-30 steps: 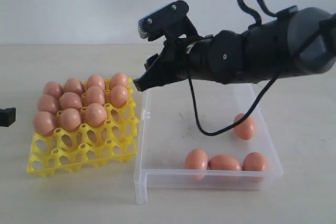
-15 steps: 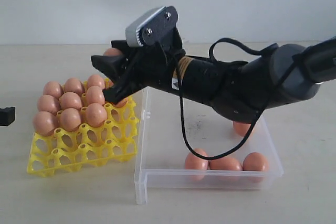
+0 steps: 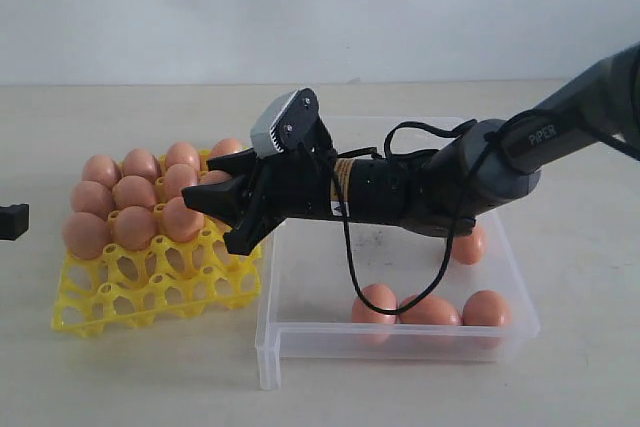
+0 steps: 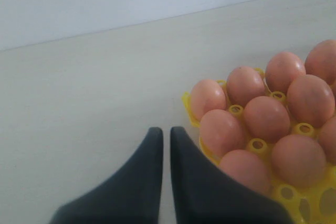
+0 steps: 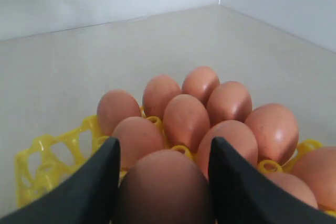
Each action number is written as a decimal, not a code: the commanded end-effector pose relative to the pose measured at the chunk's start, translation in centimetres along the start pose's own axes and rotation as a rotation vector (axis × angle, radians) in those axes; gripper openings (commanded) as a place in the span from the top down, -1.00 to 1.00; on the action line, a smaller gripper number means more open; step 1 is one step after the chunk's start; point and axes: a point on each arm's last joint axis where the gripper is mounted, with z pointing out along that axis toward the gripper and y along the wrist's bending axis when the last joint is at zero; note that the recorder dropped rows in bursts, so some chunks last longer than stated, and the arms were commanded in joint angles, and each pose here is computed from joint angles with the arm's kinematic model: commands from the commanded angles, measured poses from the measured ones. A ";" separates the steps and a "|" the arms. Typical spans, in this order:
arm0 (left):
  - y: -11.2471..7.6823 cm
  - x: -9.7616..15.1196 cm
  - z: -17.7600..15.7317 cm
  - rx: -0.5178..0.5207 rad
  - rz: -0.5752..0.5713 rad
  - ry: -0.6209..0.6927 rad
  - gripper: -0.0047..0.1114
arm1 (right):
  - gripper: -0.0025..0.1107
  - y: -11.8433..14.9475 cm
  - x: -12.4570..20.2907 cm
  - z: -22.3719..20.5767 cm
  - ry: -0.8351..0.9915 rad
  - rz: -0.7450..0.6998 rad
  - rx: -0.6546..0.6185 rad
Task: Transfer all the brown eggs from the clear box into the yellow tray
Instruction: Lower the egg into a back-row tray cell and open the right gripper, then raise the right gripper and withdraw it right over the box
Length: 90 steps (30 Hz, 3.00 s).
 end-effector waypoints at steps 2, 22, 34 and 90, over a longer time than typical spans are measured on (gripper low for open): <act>0.2 0.0 -0.1 -0.015 -0.013 -0.012 0.85 | 0.96 -0.4 0.4 0.2 0.033 -0.002 0.013; 0.2 0.0 -0.1 -0.015 -0.013 -0.012 0.85 | 0.96 -1.6 0.0 0.7 0.105 -0.030 0.071; 0.2 0.0 -0.1 -0.015 -0.013 -0.012 0.85 | 0.96 -2.1 1.5 1.9 0.106 0.000 0.040; 0.2 0.0 -0.1 -0.011 -0.013 -0.009 0.85 | 0.96 -4.7 -11.1 -17.7 1.009 -0.329 1.241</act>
